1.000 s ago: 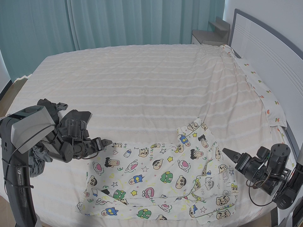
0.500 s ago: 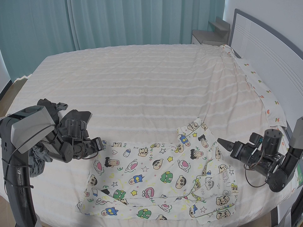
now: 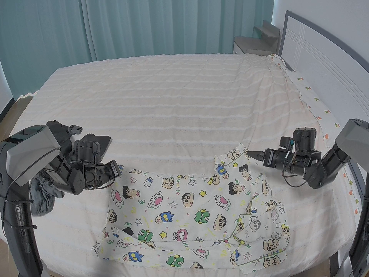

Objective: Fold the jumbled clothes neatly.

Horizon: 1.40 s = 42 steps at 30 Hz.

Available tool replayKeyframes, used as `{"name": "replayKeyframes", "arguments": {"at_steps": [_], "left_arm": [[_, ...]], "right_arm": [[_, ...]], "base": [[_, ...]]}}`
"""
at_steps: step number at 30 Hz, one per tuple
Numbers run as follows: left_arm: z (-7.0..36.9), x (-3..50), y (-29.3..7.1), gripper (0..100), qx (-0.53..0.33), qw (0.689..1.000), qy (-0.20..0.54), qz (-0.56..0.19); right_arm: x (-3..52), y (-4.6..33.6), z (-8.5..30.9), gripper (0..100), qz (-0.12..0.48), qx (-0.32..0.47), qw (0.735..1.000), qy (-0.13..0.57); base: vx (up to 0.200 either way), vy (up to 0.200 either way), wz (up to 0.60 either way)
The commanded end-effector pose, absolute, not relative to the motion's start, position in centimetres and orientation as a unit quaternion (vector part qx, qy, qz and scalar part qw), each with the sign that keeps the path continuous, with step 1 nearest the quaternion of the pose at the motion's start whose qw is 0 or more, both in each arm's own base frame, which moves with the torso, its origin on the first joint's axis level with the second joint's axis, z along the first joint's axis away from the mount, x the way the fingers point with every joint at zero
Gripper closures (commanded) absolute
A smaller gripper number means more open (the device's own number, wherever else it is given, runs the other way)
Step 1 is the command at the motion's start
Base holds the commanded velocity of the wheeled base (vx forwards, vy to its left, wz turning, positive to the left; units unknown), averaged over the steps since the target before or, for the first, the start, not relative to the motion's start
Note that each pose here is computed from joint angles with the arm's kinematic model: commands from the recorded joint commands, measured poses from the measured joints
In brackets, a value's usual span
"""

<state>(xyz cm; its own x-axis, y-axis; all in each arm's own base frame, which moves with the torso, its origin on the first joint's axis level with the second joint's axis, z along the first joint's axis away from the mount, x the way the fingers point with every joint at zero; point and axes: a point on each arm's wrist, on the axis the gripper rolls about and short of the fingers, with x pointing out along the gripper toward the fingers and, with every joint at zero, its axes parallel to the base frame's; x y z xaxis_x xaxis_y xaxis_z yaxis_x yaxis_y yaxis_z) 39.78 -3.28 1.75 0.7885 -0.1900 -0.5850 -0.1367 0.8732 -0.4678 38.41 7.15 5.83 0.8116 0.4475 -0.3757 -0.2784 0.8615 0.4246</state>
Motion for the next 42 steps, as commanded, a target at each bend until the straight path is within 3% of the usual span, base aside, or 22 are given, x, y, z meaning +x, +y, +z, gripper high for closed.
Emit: {"name": "replayKeyframes", "arguments": {"at_steps": [1, 24, 35, 36, 42], "left_arm": [[2.4, 39.6, -2.9, 100, -0.255, 0.914, 0.315, 0.001], [2.3, 39.5, -3.1, 100, -0.267, 0.908, 0.321, 0.004], [2.2, 39.4, -3.6, 100, -0.266, 0.908, 0.324, -0.001], [2.3, 39.4, -3.6, 100, -0.266, 0.908, 0.323, -0.001], [2.3, 39.4, -3.8, 100, -0.265, 0.908, 0.324, -0.003]], "right_arm": [[42.6, 7.5, 1.7, 0, 0.203, 0.156, 0.922, 0.289], [46.0, 6.6, -0.8, 0, 0.2, 0.12, 0.917, 0.325], [45.6, 7.1, -0.6, 0, 0.238, 0.132, 0.904, 0.329], [45.5, 7.1, -0.4, 100, 0.246, 0.135, 0.901, 0.33], [45.5, 7.1, -1.1, 100, 0.249, 0.14, 0.898, 0.336]], "base": [[0.0, 0.0, 0.0], [0.0, 0.0, 0.0], [0.0, 0.0, 0.0], [0.0, 0.0, 0.0], [0.0, 0.0, 0.0]]}}
